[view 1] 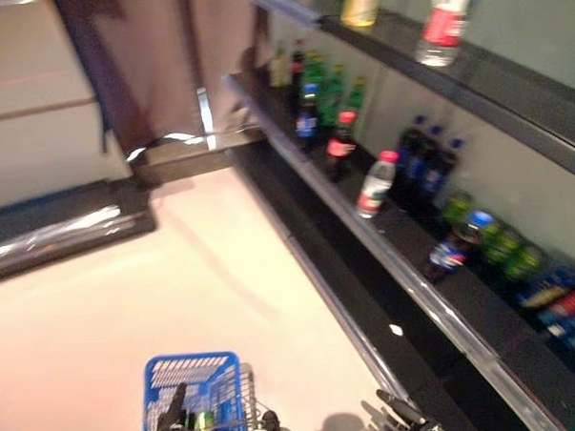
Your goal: Pick up the drink and place into the basket.
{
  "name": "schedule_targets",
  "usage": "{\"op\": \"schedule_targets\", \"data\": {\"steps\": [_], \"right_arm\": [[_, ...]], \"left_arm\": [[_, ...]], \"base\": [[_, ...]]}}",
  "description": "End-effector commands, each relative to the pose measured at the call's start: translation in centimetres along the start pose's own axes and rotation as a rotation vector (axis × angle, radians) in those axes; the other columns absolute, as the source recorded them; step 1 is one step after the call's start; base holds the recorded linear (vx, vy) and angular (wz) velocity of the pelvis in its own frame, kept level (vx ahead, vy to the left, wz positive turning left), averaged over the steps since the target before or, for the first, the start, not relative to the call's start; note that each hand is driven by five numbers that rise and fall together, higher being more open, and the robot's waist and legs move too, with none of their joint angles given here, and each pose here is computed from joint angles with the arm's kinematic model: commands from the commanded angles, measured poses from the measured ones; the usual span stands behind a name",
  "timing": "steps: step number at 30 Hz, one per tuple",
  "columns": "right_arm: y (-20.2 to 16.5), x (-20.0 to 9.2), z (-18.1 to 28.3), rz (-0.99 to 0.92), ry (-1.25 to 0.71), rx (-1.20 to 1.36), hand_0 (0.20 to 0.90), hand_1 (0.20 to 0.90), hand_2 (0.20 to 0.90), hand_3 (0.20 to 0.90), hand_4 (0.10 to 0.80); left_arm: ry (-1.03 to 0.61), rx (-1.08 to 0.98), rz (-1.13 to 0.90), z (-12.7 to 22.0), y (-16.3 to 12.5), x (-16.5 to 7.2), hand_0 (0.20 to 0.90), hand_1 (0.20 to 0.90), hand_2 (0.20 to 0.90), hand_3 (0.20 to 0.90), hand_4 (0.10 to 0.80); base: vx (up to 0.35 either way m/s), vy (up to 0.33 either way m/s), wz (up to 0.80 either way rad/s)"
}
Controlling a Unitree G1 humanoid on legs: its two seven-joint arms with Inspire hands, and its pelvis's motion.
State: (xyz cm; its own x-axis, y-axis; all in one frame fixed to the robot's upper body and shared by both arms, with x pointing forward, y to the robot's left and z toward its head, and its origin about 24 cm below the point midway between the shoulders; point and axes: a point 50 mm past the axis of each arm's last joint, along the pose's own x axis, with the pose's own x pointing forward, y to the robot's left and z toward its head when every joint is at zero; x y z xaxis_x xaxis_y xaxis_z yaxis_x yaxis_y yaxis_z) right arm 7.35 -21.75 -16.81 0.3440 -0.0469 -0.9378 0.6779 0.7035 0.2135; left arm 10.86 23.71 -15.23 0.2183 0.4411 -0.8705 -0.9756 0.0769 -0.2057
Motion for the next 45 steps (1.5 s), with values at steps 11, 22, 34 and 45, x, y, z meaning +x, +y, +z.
{"op": "schedule_targets", "data": {"steps": [11,22,34,45], "right_arm": [[-7.0,-2.3,-3.3,-0.292,0.215,-0.315,0.900,0.900,0.900,0.900,0.800],[-5.6,-1.5,-1.0,-0.222,0.105,-0.435,0.900,0.900,0.900,0.900,0.800],[-2.9,-0.6,0.1,-0.204,0.025,-0.591,0.900,0.900,0.900,0.900,0.800],[2.9,0.2,2.5,0.026,-0.156,-0.734,0.900,0.900,0.900,0.900,0.800]], "left_arm": [[-0.087,0.109,0.046,1.0,2.4,0.3,0.300,0.300,0.300,0.200,0.100],[-0.119,0.183,-0.091,1.1,0.4,0.1,0.300,0.300,0.300,0.200,0.100],[-0.085,0.230,-0.057,0.9,1.7,0.1,0.300,0.300,0.300,0.200,0.100],[-0.218,0.115,-0.056,6.5,1.9,0.5,0.300,0.300,0.300,0.200,0.100]], "base": [[0.546,0.023,0.85],[0.438,-0.009,-0.16],[0.412,0.319,-1.03],[0.045,0.074,-1.26]]}}
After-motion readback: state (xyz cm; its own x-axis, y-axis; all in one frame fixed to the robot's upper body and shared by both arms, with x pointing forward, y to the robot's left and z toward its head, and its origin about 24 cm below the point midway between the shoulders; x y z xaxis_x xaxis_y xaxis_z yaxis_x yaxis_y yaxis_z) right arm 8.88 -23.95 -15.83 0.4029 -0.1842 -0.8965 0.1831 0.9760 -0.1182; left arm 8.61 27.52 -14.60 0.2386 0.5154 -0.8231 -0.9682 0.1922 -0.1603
